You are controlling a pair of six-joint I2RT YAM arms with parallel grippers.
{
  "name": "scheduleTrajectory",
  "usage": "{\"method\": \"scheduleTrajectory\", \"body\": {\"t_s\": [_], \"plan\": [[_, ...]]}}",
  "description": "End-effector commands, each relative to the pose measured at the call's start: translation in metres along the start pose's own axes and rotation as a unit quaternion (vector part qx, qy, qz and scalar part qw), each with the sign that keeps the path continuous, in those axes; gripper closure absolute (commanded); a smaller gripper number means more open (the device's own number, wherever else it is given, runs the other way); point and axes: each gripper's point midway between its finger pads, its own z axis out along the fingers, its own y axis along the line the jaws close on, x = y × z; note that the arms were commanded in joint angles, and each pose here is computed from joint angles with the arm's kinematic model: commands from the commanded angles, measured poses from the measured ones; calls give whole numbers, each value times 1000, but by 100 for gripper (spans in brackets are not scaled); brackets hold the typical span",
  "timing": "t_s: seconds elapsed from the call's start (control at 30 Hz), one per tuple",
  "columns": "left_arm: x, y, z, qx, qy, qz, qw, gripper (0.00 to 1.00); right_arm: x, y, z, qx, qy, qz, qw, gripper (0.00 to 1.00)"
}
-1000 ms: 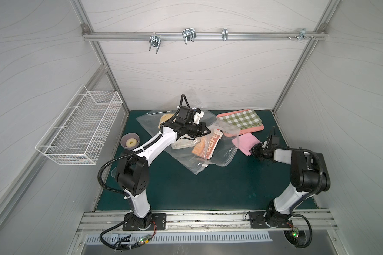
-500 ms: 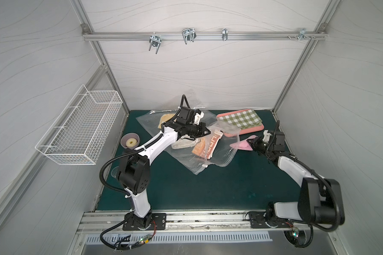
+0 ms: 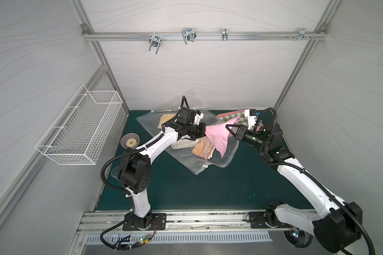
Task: Place the folded towel into the vacuum bag
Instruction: Place the towel in the vacuum bag.
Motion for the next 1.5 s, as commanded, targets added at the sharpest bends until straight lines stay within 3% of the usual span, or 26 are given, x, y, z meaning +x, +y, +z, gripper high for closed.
{"method": "scheduleTrajectory", "body": {"t_s": [0.0,0.2,0.5,0.67,0.9,0.97,1.07,1.13,1.33,1.47], "plan": [[-15,-12,-3,13,-21,17,1000,100,44,-48,12,41,52,37,997,100],[-16,-17,-7,17,-23,25,999,100,103,-113,35,76,116,94,986,100],[-25,-54,-33,50,-34,77,995,100,139,-175,56,140,153,135,969,99],[-18,-70,-38,75,-19,82,994,100,131,-176,70,135,151,145,968,97],[7,-70,-18,77,15,85,993,100,119,-145,113,78,163,134,974,95],[11,-70,-14,75,19,88,993,100,119,-143,116,74,165,140,973,88],[12,-67,-11,68,23,84,994,100,112,-152,99,104,148,143,973,54],[11,-64,-9,63,23,80,995,100,102,-156,80,135,136,135,972,42],[10,-55,2,52,23,63,996,100,85,-145,22,209,136,71,966,34],[15,-48,12,45,33,55,997,100,84,-152,-11,244,123,85,958,35]]}}
